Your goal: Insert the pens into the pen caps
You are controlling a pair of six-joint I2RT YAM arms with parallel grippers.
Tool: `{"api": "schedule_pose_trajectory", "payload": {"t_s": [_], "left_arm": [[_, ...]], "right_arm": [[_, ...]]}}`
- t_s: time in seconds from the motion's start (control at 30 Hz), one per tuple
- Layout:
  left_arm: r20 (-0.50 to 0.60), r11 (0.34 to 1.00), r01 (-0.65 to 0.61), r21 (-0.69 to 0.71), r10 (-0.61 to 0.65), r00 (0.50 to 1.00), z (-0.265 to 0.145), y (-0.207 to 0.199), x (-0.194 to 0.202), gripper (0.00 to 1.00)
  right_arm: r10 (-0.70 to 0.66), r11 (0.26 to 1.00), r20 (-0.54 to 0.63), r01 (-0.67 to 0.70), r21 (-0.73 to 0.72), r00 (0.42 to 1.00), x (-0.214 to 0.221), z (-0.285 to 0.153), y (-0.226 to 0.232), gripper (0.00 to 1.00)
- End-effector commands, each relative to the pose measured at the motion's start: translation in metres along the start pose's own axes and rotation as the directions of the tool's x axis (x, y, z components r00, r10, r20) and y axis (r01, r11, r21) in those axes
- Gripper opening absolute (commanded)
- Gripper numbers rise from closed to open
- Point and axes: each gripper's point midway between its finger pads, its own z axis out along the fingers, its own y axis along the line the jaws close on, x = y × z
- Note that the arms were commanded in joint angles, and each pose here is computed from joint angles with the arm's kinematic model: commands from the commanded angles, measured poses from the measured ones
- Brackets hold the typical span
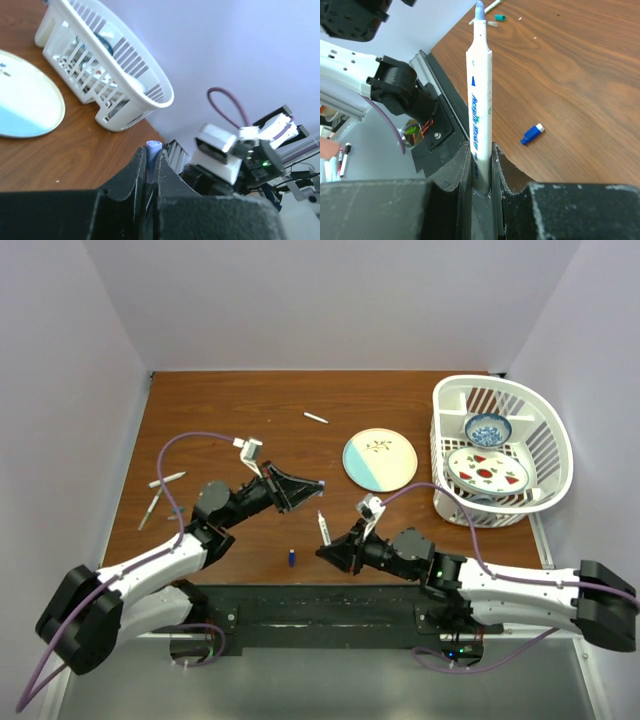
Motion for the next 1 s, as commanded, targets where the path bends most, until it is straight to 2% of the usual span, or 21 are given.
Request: {"api": "schedule_pose_trajectory", "payload": {"t_s": [0.0, 0.13, 0.3, 0.97], "left_arm": [[0.157, 0.996, -0.028, 0.089, 0.014, 0.987, -0.01, -0.029, -0.03, 0.0], [0.231, 0.996, -0.05, 0.073, 0.032, 0.973, -0.023, -0.027, -0.036, 0.0], [0.263, 0.997, -0.061, 0.049, 0.046, 0.964, -0.026, -0.023, -0.04, 0.0], [0.263, 0.998, -0.055, 0.035, 0.044, 0.964, -0.028, -0.016, -0.035, 0.0]], "right_arm": [[-0.01, 0.997, 0.103, 0.018, -0.078, 0.995, -0.027, 0.014, 0.021, 0.0], [0.014, 0.999, 0.139, -0.007, -0.051, 0.99, -0.035, 0.021, 0.017, 0.0], [0.021, 0.999, 0.156, -0.016, -0.03, 0.988, -0.039, 0.028, 0.015, 0.0], [0.001, 1.0, 0.215, -0.004, 0.014, 0.977, -0.063, 0.046, 0.016, 0.0]]}}
